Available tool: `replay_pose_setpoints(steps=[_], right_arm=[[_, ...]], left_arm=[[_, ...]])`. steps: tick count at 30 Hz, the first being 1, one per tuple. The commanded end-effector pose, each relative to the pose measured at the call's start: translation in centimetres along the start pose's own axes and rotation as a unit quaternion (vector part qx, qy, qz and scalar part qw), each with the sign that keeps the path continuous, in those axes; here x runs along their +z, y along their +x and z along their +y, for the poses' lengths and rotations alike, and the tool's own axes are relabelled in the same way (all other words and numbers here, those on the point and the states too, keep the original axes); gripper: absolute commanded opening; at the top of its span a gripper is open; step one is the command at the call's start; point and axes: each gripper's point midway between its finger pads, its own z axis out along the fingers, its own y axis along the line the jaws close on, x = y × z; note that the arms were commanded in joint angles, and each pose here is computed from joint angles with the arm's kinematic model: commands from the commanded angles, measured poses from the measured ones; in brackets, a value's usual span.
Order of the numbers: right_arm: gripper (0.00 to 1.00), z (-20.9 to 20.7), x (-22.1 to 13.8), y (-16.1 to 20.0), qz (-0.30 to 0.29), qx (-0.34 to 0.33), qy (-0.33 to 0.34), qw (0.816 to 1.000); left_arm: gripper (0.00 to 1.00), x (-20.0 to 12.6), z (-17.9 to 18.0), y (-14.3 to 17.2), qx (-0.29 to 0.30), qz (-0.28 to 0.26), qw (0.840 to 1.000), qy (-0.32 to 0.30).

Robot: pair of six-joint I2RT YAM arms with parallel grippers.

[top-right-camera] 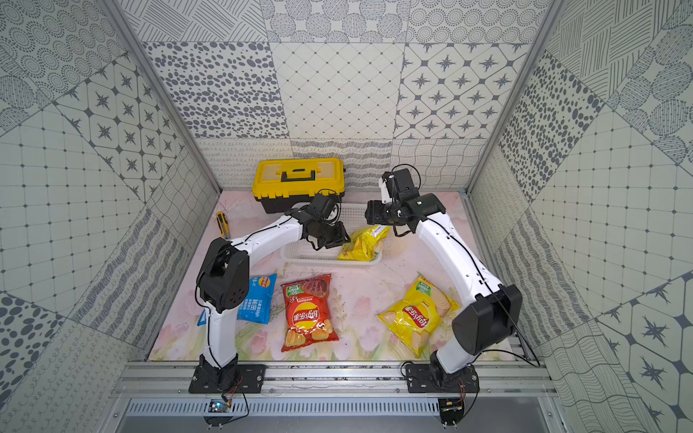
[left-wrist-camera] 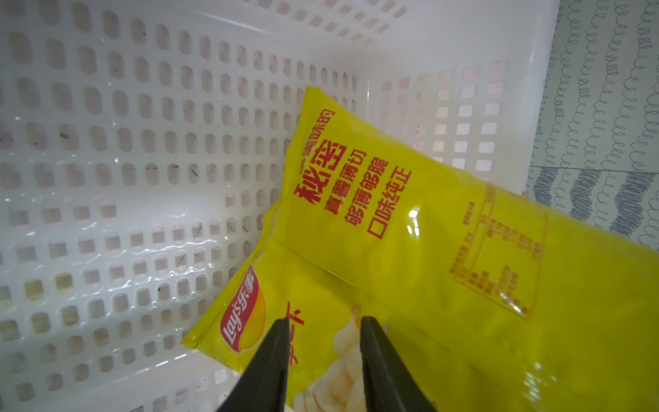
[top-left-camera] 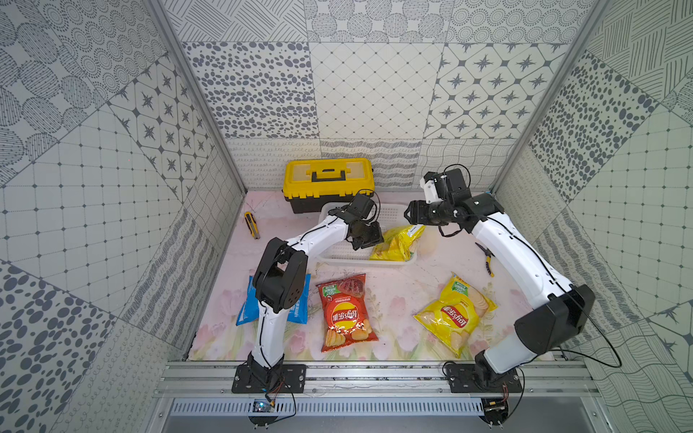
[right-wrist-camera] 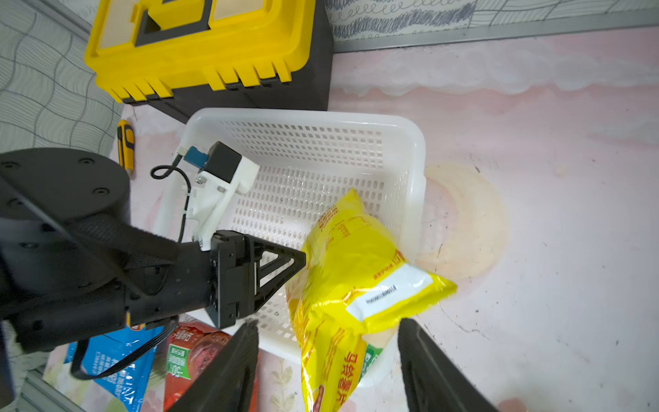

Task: Put the potato chips into the basket
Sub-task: Place the potato chip in the basket.

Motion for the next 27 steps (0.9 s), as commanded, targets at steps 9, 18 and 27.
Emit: replay_pose_setpoints(steps=[9, 18, 27], right_arm=[[0.60, -5.2, 2.5, 2.5, 0.016, 0.108, 0.043, 0.993], [0.58, -4.9, 4.9, 1.4, 0.005, 0.150, 0.004, 0.989], [0.44, -6.3, 6.3, 1.3, 0.013, 0.169, 0.018, 0.985]], left_arm=[[0.37, -0.5, 1.1, -0.8, 0.018, -0.009, 1.000, -0.016], [0.36, 0.1, 1.7, -0.3, 0.015, 0.001, 1.000, -0.021], [0.36, 0.5, 2.0, 0.0, 0.012, 0.006, 1.000, -0.021]])
